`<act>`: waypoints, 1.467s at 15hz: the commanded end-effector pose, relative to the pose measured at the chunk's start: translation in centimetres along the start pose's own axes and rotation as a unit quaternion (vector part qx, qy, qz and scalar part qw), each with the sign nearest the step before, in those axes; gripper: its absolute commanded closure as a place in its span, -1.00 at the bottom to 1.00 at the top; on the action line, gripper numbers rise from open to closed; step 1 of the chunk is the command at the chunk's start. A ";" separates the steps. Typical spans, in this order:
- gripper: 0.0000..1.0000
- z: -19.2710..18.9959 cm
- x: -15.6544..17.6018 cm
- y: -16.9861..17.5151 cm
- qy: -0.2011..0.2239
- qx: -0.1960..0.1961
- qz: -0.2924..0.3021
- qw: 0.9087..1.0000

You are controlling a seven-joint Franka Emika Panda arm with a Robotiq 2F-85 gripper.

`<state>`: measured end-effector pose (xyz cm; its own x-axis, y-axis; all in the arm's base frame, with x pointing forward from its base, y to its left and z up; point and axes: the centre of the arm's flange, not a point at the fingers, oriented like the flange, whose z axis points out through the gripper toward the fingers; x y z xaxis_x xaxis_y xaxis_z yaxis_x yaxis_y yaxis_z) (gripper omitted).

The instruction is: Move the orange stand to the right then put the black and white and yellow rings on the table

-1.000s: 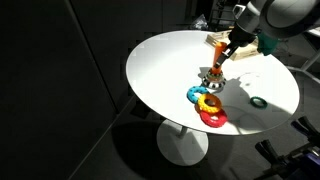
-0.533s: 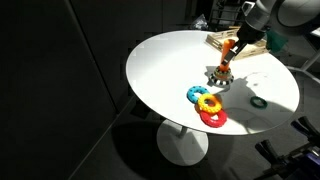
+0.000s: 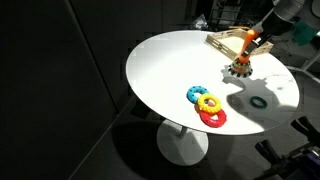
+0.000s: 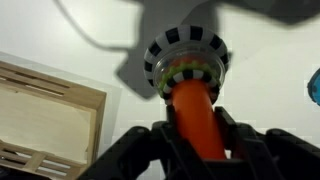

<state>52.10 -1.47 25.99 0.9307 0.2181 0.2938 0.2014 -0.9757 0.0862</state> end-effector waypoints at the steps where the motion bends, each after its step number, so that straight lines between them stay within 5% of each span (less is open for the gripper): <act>1: 0.65 -1.1 -1.8 2.0 0.024 -0.015 0.032 0.999; 12: 0.65 -0.6 -5.0 3.2 0.041 0.007 0.145 0.989; 22: 0.65 0.9 -7.6 2.6 0.010 0.008 0.156 0.988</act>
<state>46.91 -5.40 22.92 0.9444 -0.0869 0.3172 -0.0838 -0.9962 -0.0235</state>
